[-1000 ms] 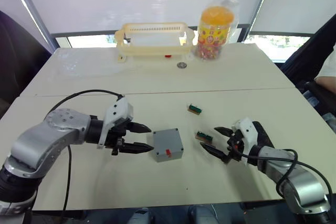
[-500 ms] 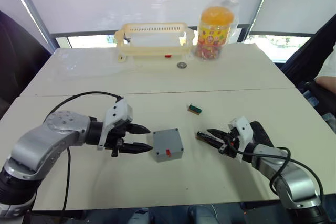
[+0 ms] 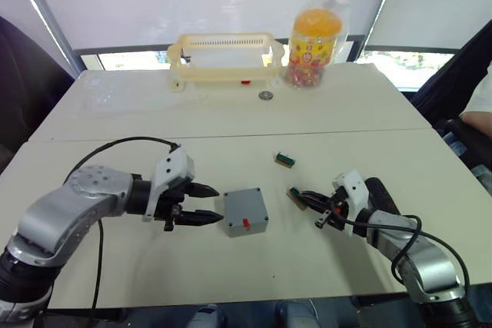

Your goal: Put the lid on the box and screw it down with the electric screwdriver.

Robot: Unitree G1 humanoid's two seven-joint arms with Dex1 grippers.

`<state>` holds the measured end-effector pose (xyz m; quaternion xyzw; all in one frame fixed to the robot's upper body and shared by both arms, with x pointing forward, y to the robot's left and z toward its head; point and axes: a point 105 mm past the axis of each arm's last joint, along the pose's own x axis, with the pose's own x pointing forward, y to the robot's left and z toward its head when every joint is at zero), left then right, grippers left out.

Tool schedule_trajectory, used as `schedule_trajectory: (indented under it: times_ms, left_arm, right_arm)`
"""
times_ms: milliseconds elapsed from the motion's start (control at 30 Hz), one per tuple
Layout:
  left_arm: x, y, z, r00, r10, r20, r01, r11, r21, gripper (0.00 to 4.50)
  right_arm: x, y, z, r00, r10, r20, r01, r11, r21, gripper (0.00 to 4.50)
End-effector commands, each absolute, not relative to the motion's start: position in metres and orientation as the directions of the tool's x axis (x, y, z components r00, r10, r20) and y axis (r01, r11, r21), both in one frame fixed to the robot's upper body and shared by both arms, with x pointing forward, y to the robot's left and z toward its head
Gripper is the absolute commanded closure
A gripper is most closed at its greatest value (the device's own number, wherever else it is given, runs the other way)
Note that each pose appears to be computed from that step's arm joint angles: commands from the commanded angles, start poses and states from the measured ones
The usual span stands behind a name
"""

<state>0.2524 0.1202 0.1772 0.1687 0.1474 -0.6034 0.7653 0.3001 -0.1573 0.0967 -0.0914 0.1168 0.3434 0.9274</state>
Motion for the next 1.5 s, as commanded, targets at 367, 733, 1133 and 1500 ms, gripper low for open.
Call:
schedule_trajectory:
  times_ms: [367,733,1133,1500]
  left_arm:
    - [0.253,0.118,0.179,0.228,-0.873,-0.432,0.973,0.195,0.120,1.87]
    - [0.255,0.119,0.176,0.217,-0.878,-0.426,0.976,0.190,0.107,1.87]
    - [0.254,0.136,0.184,0.230,-0.862,-0.452,0.973,0.207,0.101,1.87]
    - [0.255,0.142,0.180,0.286,-0.845,-0.452,0.958,0.263,0.115,1.87]
  right_arm:
    - [0.301,-0.158,0.121,0.759,0.621,-0.195,-0.648,0.750,-0.130,4.49]
    - [0.296,-0.153,0.147,0.757,0.639,-0.133,-0.653,0.746,-0.132,4.49]
    - [0.283,-0.083,0.178,0.560,0.823,-0.094,-0.826,0.546,-0.140,4.49]
    - [0.294,-0.070,0.158,0.511,0.843,-0.170,-0.858,0.489,-0.156,4.49]
